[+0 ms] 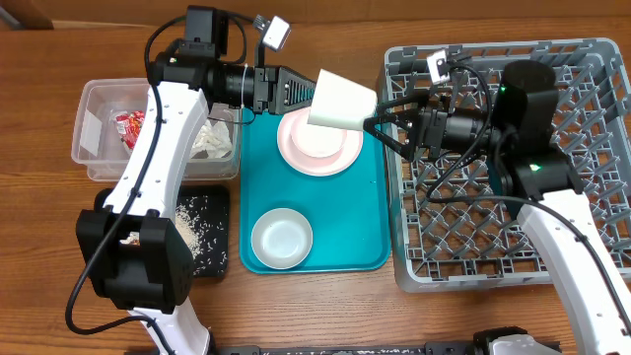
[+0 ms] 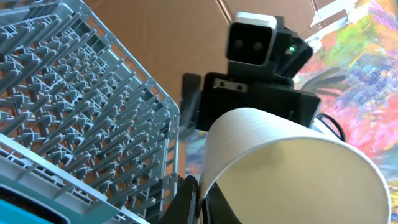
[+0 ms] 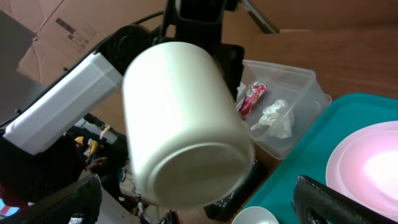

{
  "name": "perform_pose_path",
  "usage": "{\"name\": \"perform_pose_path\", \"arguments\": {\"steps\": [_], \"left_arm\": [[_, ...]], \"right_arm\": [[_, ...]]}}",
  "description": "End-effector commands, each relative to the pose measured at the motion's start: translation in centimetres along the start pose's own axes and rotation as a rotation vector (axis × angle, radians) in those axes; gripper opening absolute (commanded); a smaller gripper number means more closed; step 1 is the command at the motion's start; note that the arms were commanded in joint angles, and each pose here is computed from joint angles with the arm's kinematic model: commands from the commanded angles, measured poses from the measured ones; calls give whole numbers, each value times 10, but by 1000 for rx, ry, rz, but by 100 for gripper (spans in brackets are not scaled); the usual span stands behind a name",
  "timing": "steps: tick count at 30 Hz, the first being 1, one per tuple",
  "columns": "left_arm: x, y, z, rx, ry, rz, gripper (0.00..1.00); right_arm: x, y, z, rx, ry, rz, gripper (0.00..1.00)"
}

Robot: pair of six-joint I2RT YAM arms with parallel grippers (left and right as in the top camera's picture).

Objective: Sort waste into correct bins and load items into the dishwasher
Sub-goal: 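Lift the cup and move the right gripper toward it, then grasp the cup with the right gripper and release the left gripper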

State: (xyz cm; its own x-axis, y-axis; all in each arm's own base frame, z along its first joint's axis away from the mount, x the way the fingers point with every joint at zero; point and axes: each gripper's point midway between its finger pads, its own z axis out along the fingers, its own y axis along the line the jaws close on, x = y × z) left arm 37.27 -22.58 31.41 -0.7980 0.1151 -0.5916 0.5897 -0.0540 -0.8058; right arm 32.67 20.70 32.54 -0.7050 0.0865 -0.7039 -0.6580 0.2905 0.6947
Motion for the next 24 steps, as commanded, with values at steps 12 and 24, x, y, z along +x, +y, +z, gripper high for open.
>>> {"name": "perform_pose_path", "arguments": {"steps": [12,24], "left_arm": [[-2,-19,10,56,18,24,4],[-1,-19,12,58,22,19,4]], "right_arm": [[-4,39,16,-165,32,-156,86],[1,45,22,-187,44,-213,78]]}}
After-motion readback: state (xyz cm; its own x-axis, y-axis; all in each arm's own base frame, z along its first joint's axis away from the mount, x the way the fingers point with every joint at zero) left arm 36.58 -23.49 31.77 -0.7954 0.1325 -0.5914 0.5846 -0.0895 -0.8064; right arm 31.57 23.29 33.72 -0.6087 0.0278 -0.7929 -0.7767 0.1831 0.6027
